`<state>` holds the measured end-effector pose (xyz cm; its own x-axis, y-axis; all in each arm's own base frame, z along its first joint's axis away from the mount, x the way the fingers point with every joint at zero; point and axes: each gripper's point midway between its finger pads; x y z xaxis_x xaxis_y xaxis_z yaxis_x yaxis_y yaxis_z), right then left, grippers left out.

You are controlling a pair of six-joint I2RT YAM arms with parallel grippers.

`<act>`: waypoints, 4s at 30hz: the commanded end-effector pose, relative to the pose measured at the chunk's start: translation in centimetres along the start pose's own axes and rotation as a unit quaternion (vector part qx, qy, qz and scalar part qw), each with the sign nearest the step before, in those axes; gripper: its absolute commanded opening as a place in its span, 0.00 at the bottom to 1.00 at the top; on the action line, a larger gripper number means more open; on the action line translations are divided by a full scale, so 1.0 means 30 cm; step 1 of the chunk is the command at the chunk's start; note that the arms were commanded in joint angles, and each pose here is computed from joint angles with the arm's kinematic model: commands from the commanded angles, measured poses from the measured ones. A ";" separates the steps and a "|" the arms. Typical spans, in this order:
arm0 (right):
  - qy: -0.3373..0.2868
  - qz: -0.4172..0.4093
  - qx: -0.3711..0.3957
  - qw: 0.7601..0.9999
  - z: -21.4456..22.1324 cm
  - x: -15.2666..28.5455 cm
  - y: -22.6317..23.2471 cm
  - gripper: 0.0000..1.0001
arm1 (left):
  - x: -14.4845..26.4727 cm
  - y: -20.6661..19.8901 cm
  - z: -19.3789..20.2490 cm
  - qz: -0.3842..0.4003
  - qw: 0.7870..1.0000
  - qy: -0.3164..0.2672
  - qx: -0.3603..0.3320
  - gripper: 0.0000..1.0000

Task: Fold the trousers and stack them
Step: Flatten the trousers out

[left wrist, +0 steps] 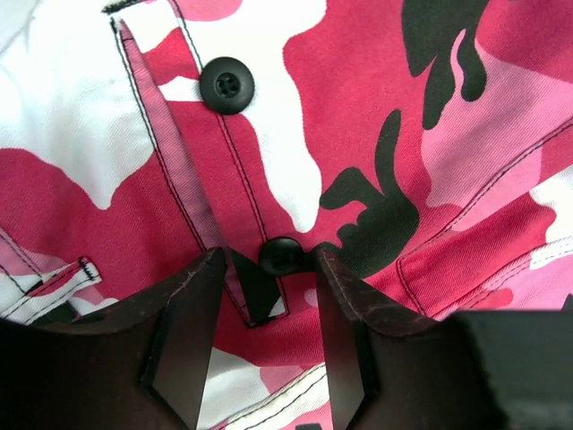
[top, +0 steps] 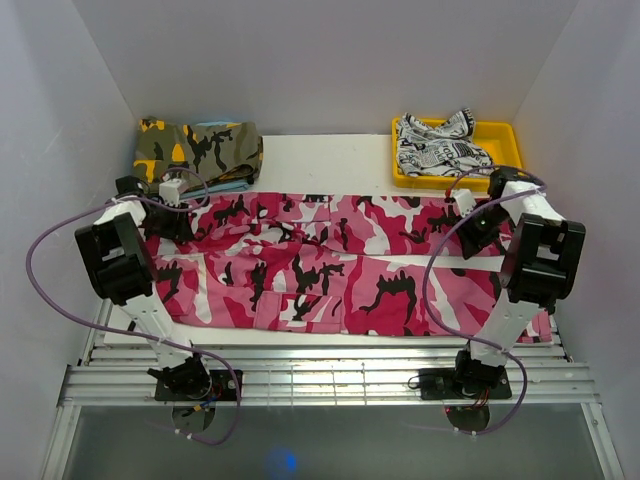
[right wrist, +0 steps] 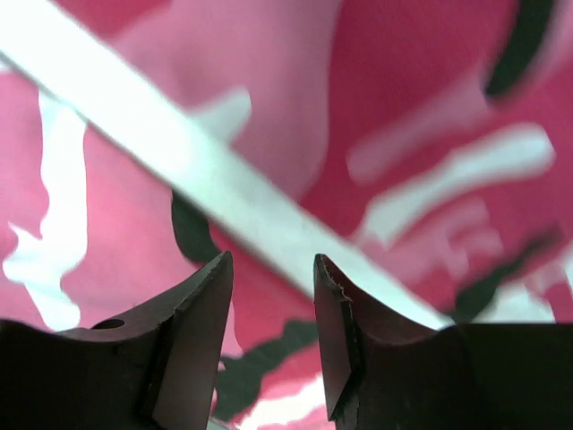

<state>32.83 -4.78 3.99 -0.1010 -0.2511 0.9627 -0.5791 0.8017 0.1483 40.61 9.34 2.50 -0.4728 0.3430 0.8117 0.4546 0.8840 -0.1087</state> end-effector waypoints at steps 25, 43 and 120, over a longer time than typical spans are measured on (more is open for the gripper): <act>-0.003 0.030 0.088 0.996 -0.102 -0.133 -0.020 0.30 | 0.071 0.100 0.136 -0.031 0.998 0.048 0.031 0.69; -0.129 0.013 -0.028 0.991 -0.388 0.036 -0.174 0.51 | 0.187 0.095 -0.087 -0.015 0.997 -0.041 -0.061 0.81; -0.255 0.016 -0.015 0.967 -0.365 -0.022 -0.548 0.80 | 0.033 0.547 -0.177 0.017 0.985 -0.169 0.029 0.85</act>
<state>51.84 -13.88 2.59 -0.5272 -0.3612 0.7692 -0.4769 0.8749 0.0840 52.47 23.02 4.08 -0.7005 0.3699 0.6103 0.3682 0.9199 -0.1349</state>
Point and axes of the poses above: each gripper's point midway between its finger pads, its own x axis back along the fingers, its own y axis along the line the jaws close on, z = x × y, and after that the axes turned 6 degrees about -x, right-handed
